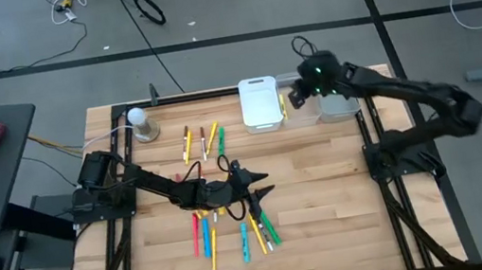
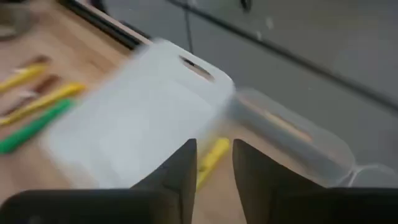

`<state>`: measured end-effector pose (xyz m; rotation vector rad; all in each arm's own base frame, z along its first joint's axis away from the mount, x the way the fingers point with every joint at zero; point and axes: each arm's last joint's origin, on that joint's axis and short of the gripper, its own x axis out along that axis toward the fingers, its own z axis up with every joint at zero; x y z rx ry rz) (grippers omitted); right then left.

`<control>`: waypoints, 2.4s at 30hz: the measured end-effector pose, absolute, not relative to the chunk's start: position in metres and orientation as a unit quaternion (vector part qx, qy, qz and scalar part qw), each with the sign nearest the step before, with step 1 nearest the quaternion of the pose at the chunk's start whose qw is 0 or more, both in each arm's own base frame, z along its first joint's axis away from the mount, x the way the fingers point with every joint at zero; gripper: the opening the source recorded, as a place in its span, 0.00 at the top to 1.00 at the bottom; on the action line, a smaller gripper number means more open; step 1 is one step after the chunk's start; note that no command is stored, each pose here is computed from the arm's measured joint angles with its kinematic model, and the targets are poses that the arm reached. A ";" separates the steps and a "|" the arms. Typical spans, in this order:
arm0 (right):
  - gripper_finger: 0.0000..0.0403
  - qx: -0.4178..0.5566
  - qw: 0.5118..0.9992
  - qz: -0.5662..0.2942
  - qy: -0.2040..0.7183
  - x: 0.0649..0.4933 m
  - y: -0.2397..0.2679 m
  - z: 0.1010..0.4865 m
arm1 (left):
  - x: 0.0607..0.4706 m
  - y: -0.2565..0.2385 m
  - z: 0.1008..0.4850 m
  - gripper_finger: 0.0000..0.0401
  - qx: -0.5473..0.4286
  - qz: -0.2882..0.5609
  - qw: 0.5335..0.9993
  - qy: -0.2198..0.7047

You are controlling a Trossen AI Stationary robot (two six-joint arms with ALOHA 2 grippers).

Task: Pick & Place Markers
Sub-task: Put the pink marker pen into the white bin

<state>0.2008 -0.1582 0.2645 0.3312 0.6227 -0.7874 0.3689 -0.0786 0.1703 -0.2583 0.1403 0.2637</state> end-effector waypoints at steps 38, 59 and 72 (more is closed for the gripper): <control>0.83 0.195 0.960 -0.011 0.200 0.190 0.093 0.124 | 0.209 -0.128 0.167 0.51 -0.277 0.389 0.797 0.370; 0.60 0.198 0.962 -0.021 0.189 0.197 0.090 0.116 | 0.196 -0.115 0.121 0.42 -0.314 0.500 0.734 0.336; 0.62 0.201 0.962 -0.020 0.184 0.198 0.090 0.117 | 0.190 -0.114 0.121 0.54 -0.305 0.513 0.718 0.359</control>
